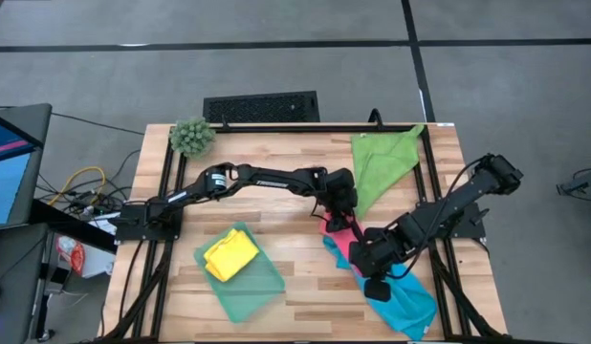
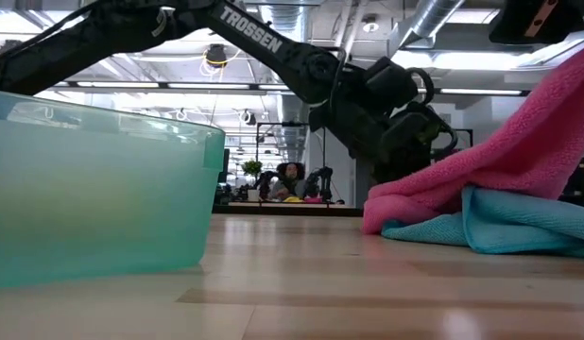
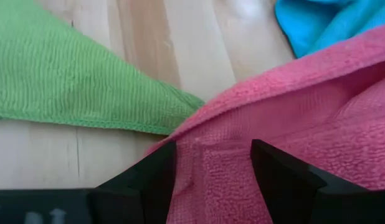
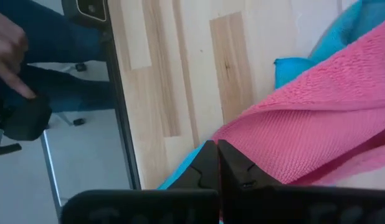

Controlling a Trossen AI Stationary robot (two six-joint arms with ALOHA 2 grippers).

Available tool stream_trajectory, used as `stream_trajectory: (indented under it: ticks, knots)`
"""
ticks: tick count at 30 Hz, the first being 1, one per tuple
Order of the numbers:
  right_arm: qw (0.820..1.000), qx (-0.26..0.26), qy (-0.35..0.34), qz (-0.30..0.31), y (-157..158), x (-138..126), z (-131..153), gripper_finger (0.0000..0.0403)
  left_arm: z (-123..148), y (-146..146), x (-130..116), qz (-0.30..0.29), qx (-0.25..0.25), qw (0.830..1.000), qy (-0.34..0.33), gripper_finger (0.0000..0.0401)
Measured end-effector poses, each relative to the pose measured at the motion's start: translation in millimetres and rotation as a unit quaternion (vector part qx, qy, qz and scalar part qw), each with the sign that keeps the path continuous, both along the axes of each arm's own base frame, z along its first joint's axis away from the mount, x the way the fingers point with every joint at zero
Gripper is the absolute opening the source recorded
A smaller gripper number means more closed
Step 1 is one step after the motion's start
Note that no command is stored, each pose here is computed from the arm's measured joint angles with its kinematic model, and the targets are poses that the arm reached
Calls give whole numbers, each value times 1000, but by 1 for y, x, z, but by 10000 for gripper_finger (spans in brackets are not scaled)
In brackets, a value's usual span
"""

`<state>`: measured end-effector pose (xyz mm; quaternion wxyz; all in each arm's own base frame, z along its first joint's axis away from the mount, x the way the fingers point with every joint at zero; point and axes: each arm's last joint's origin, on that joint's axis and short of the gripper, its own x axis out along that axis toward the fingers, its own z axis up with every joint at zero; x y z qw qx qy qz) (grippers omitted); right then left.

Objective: Fold microfiber towels
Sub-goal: Fold the pink towel

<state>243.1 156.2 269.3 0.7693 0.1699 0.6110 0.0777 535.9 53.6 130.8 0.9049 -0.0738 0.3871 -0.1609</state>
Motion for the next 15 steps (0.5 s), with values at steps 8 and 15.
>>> stream_trajectory:
  ticks: [8,15]
  knots:
    - [1000,-10,-2,-8,-1,0,0,15,-1,-2,-1,-11,-15,1000,6,180]
    - [1000,-11,-2,-9,-1,0,0,14,-1,-1,-1,-7,-12,1000,7,128]
